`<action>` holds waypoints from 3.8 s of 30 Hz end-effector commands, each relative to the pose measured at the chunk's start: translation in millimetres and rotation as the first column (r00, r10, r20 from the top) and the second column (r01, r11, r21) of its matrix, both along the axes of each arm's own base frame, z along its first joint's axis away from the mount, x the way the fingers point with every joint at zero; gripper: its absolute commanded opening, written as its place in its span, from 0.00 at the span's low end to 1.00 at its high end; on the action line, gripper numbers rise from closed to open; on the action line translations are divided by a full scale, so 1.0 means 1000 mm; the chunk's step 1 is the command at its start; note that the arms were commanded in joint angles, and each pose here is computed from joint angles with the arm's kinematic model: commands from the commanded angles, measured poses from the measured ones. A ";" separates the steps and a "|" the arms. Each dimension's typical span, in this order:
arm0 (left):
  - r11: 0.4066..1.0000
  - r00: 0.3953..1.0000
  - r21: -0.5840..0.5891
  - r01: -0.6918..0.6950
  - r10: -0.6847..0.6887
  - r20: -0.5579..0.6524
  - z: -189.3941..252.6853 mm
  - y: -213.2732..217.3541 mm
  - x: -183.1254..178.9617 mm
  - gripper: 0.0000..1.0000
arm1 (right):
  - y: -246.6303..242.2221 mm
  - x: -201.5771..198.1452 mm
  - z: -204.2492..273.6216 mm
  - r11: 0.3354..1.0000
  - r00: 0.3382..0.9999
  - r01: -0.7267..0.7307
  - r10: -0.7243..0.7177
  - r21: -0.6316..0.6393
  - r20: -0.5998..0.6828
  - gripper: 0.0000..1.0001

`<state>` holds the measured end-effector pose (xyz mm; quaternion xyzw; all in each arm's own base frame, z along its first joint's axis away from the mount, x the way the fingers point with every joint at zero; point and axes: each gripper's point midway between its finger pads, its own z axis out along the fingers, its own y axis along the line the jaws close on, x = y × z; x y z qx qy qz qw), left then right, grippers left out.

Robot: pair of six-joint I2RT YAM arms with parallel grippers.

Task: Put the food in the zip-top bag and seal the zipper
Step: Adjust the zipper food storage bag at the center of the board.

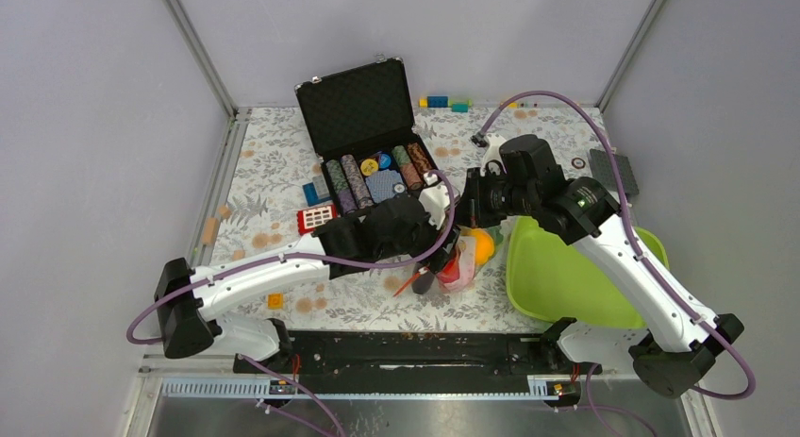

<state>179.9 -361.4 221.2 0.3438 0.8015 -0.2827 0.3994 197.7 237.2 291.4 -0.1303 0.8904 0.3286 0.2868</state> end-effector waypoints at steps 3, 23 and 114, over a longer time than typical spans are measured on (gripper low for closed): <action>0.998 0.998 -0.051 -0.033 0.036 0.044 0.022 -0.010 0.012 0.42 | 0.011 0.004 0.025 0.996 0.997 -0.034 0.028 0.082 0.066 0.00; 0.869 0.875 -0.180 -0.460 0.410 -0.258 0.026 0.027 0.016 0.00 | 0.018 0.056 0.067 0.993 0.917 -0.105 0.077 0.050 0.392 0.94; 0.994 0.906 -0.051 -0.099 0.111 0.408 0.074 0.105 0.040 0.99 | 0.013 -0.052 -0.029 0.514 0.187 -0.755 0.763 -0.407 0.618 0.00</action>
